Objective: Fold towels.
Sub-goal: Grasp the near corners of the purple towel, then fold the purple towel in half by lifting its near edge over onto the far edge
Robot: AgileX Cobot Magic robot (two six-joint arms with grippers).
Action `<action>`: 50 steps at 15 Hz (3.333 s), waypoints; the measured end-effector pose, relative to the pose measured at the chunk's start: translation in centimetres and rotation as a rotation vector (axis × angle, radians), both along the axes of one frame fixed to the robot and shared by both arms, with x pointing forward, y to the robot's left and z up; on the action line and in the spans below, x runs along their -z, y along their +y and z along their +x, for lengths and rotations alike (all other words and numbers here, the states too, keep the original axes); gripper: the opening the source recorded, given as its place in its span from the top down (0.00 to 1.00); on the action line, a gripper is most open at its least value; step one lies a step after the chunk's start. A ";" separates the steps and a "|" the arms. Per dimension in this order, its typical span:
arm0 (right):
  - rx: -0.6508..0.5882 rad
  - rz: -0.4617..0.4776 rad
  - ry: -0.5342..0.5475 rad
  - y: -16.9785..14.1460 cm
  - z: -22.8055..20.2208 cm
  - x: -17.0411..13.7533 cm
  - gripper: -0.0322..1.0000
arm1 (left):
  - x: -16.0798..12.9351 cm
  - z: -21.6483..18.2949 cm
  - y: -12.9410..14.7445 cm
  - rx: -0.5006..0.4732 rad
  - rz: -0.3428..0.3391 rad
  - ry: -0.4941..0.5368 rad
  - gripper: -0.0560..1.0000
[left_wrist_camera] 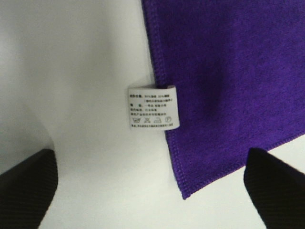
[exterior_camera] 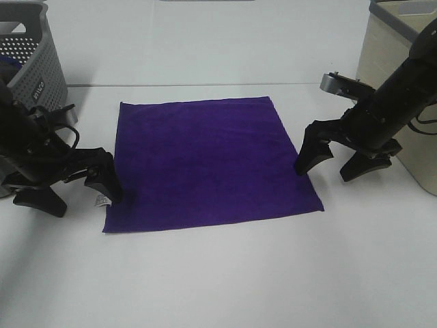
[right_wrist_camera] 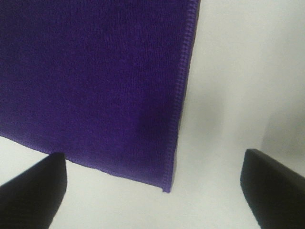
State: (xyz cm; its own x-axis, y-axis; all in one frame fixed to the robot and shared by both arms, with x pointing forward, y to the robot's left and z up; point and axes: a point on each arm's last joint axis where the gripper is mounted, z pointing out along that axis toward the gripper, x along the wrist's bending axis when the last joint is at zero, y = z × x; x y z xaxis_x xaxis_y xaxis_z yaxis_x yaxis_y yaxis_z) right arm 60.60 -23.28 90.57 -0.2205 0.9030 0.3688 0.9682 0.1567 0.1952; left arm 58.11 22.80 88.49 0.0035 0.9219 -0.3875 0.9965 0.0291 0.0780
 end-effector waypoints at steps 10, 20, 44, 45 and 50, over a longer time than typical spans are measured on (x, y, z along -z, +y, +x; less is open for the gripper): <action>0.017 0.015 0.071 0.2 0.2 2.6 0.08 | 0.7 0.1 -2.4 0.042 -0.017 0.005 0.01; -0.054 -0.024 0.039 6.2 -0.4 3.9 0.40 | 2.4 1.7 -9.4 0.079 -0.055 0.106 0.34; -0.008 0.029 -0.077 7.0 0.7 -5.4 0.94 | -5.2 3.9 -8.9 0.308 0.146 -0.170 0.94; -0.008 0.029 -0.077 7.0 0.7 -5.4 0.94 | -5.2 3.9 -8.9 0.308 0.146 -0.170 0.94; -0.003 0.010 -0.231 7.9 5.8 -5.9 0.94 | -6.4 8.2 -8.0 0.217 0.137 -0.337 0.94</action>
